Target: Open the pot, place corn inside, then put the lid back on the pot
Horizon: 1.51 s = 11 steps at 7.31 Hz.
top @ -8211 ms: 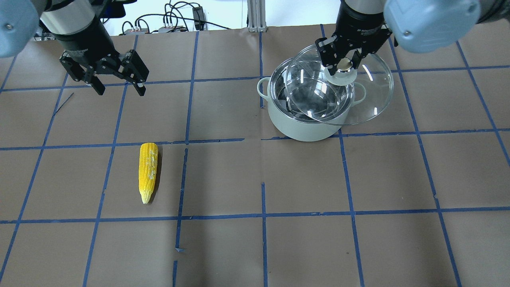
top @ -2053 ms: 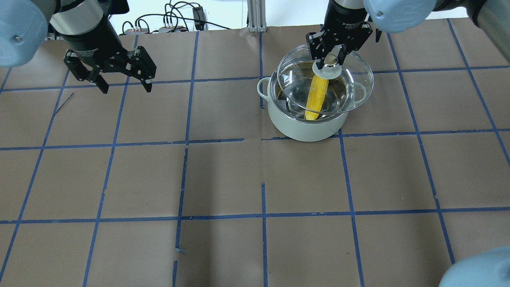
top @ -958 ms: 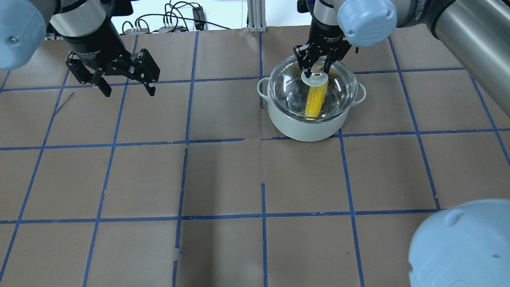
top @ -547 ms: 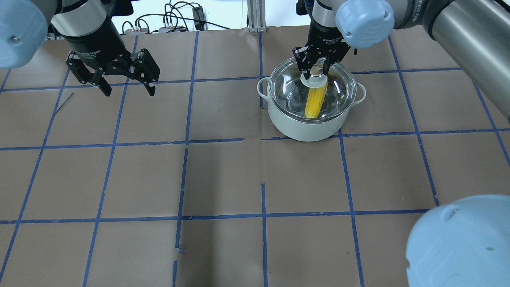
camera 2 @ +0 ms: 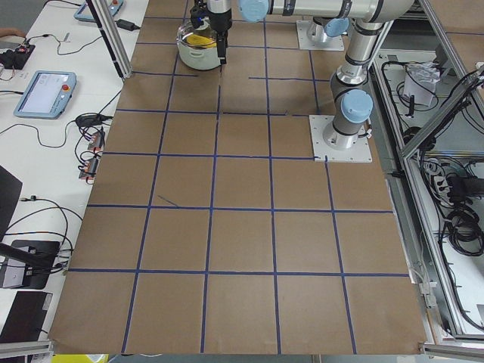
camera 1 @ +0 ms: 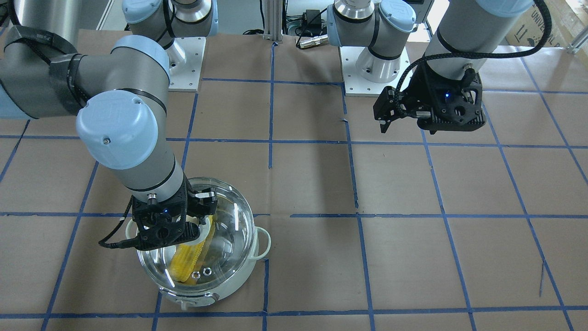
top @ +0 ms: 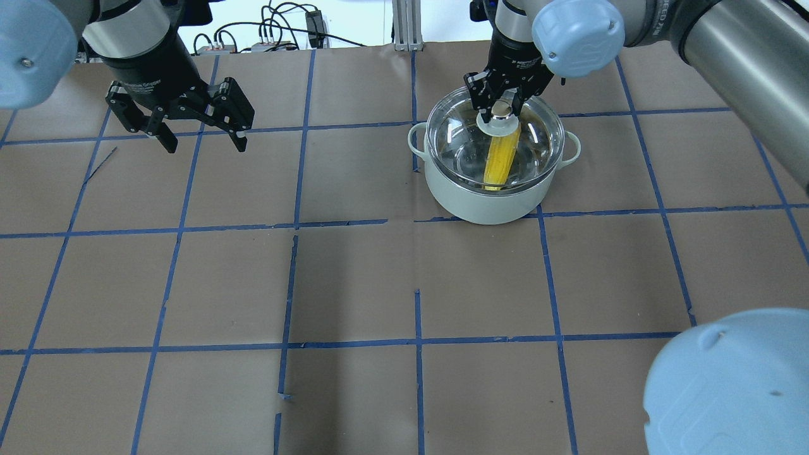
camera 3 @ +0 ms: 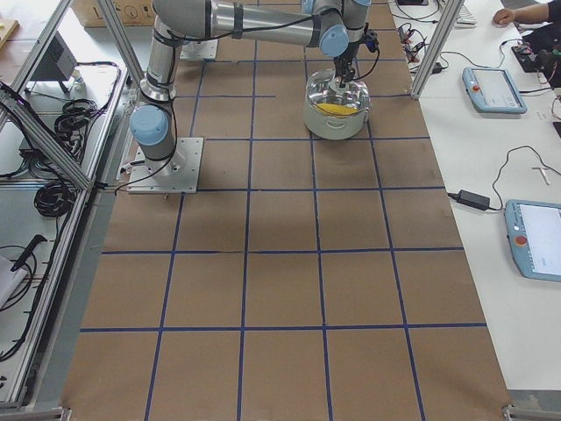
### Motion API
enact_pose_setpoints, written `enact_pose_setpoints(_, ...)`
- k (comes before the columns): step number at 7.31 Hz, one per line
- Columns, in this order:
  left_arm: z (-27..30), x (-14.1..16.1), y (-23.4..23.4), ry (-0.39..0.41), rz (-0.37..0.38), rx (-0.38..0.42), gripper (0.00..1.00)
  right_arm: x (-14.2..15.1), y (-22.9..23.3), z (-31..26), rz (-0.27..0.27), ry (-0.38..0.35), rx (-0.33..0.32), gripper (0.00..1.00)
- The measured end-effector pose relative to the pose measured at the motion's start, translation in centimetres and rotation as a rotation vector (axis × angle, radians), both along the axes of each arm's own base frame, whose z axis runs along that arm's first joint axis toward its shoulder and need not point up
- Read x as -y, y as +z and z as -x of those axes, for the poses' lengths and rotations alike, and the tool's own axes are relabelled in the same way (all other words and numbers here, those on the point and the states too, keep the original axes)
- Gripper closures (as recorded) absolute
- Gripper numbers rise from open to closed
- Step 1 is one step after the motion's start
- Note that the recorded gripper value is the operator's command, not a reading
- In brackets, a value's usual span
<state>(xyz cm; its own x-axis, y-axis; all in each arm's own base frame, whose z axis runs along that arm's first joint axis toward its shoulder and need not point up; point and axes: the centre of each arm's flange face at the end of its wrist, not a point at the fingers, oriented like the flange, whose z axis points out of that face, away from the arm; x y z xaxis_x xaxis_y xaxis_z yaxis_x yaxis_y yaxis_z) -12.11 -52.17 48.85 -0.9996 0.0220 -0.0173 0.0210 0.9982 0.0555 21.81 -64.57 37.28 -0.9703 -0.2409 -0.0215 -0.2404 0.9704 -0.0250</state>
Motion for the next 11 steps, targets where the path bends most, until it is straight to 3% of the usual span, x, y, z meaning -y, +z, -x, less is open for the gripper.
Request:
enact_pose_setpoints(1,0.0,0.0,0.0,0.000,0.000,0.000,0.00,0.1,0.1,0.0,0.009,-0.002,0.000,0.25)
enact_pose_setpoints(2,0.0,0.0,0.0,0.000,0.001,0.000,0.00,0.1,0.1,0.0,0.013,-0.005,0.001,0.09)
enact_pose_setpoints(3,0.0,0.0,0.1,0.000,0.002,0.000,0.00,0.2,0.1,0.0,0.014,-0.007,0.001,0.01)
enact_pose_setpoints(6,-0.1,0.0,0.1,0.001,0.004,0.001,0.00,-0.8,1.4,0.6,0.018,-0.013,-0.004,0.00)
enact_pose_setpoints(7,-0.1,-0.1,0.2,0.002,0.006,0.000,0.00,-2.9,3.3,1.3,0.028,-0.020,-0.011,0.00)
enact_pose_setpoints(9,-0.1,-0.3,0.4,0.001,0.009,-0.002,0.00,-10.4,7.3,5.1,0.050,-0.066,-0.024,0.00)
enact_pose_setpoints(11,-0.1,0.1,0.2,0.001,0.006,-0.001,0.00,-16.0,8.0,8.2,0.058,-0.122,-0.031,0.00)
